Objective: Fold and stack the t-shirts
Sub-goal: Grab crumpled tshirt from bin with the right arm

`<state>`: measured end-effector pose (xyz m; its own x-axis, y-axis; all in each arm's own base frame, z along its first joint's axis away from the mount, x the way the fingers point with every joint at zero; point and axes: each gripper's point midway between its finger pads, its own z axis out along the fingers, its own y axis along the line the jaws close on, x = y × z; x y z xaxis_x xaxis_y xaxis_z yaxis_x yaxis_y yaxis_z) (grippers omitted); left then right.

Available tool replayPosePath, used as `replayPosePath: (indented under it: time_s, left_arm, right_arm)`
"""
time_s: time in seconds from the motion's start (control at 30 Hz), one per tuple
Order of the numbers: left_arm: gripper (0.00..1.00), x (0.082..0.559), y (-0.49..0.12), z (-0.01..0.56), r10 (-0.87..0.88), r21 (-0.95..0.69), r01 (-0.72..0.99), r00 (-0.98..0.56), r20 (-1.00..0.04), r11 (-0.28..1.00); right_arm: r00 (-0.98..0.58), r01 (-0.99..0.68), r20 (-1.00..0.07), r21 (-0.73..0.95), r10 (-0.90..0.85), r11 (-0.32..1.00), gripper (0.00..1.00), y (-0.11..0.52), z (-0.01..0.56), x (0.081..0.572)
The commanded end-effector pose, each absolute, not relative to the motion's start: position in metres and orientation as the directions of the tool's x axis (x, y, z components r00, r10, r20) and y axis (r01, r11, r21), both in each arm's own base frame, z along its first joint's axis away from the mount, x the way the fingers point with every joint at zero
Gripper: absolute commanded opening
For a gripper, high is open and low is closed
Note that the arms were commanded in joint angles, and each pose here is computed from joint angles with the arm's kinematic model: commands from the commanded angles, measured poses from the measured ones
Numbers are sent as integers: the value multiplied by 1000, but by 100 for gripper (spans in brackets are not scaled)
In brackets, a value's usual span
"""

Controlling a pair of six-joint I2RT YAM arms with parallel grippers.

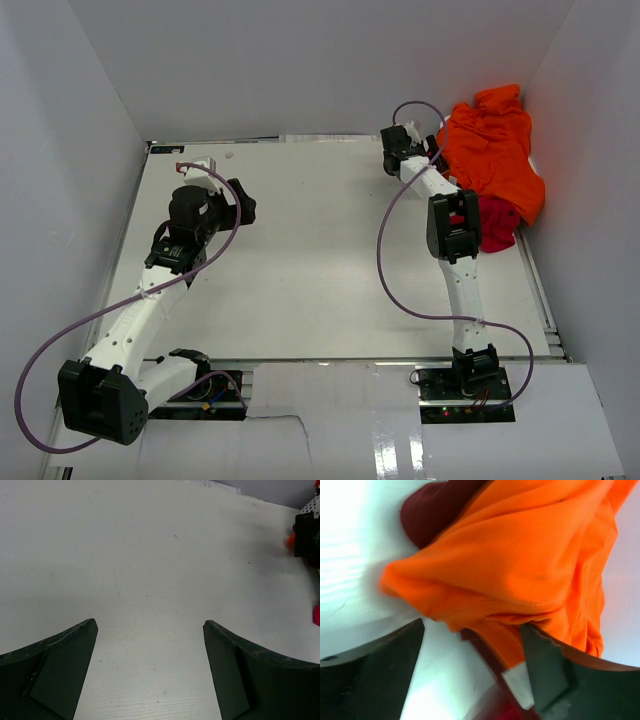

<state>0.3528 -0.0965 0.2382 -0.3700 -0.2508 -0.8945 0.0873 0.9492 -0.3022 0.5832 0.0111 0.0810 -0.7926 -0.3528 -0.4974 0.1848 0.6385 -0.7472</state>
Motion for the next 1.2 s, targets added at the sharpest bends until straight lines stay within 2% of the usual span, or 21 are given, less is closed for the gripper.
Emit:
replayPosePath:
  time_s: [0.0, 0.03, 0.17, 0.4, 0.43, 0.53, 0.57, 0.63, 0.67, 0.7, 0.73, 0.77, 0.8, 0.83, 1.0, 1.07, 1.13, 1.17]
  left_arm:
    - [98, 354, -94, 250, -260, -305, 82, -343, -903, 949]
    - [98, 354, -94, 249, -258, -303, 82, -346, -902, 949]
    - [98, 354, -94, 251, -261, -306, 86, -343, -903, 948]
    - [98, 353, -94, 251, -261, -306, 85, -341, -903, 948]
    - [98, 353, -94, 251, -259, -304, 86, -342, -903, 949]
    - [98, 353, -94, 250, -259, -304, 85, -342, -903, 949]
    - [98, 353, -94, 251, -261, -306, 85, -341, -903, 948]
    - [98, 353, -93, 251, -260, -304, 84, -340, -904, 949]
    - [98, 353, -93, 250, -260, -304, 84, -340, -904, 949]
    - [98, 353, -93, 251, -260, -304, 84, -339, -904, 949]
    - [98, 353, -94, 250, -260, -305, 84, -342, -903, 949]
    - [98, 353, -94, 250, -260, -305, 84, -342, -903, 949]
    - [98, 353, -93, 251, -261, -305, 82, -340, -903, 949]
    - [98, 354, -93, 251, -260, -304, 82, -340, -904, 949]
    - [98, 353, -94, 250, -259, -304, 86, -342, -903, 949]
    - [98, 353, -94, 250, -259, -304, 85, -342, -903, 949]
    - [98, 354, -94, 251, -259, -304, 85, -342, -903, 949]
    - [98, 353, -95, 251, -260, -306, 87, -343, -903, 948]
  right_arm:
    - [-732, 294, -597, -712, -329, 638, 88, 7, 138, 585]
    - [-732, 294, -597, -712, -329, 638, 93, 7, 138, 585]
    - [-735, 290, -591, -718, -333, 633, 98, 7, 136, 586]
    - [-754, 277, -558, -748, -346, 603, 100, 4, 119, 588]
    - [-755, 282, -555, -755, -349, 592, 93, 3, 118, 588]
    - [-766, 302, -532, -794, -362, 527, 85, -4, 116, 590]
    - [-748, 336, -556, -788, -362, 516, 85, -4, 118, 595]
    - [-763, 344, -519, -831, -385, 438, 84, -11, 126, 592]
    - [-720, 421, -580, -801, -380, 425, 82, -11, 131, 597]
    - [-721, 457, -584, -805, -373, 378, 80, -16, 137, 592]
    - [-764, 397, -494, -867, -414, 302, 77, -19, 146, 589]
    - [-782, 380, -456, -889, -424, 254, 74, -22, 139, 583]
    - [-702, 542, -597, -802, -389, 253, 70, -24, 158, 581]
    - [-740, 500, -540, -841, -402, 208, 67, -25, 162, 576]
    - [-777, 458, -500, -866, -383, 202, 64, -25, 135, 577]
    - [-780, 461, -502, -865, -374, 198, 52, -26, 135, 574]
    - [-777, 470, -509, -860, -371, 199, 37, -25, 139, 573]
    - [-775, 474, -513, -858, -369, 199, 37, -26, 141, 574]
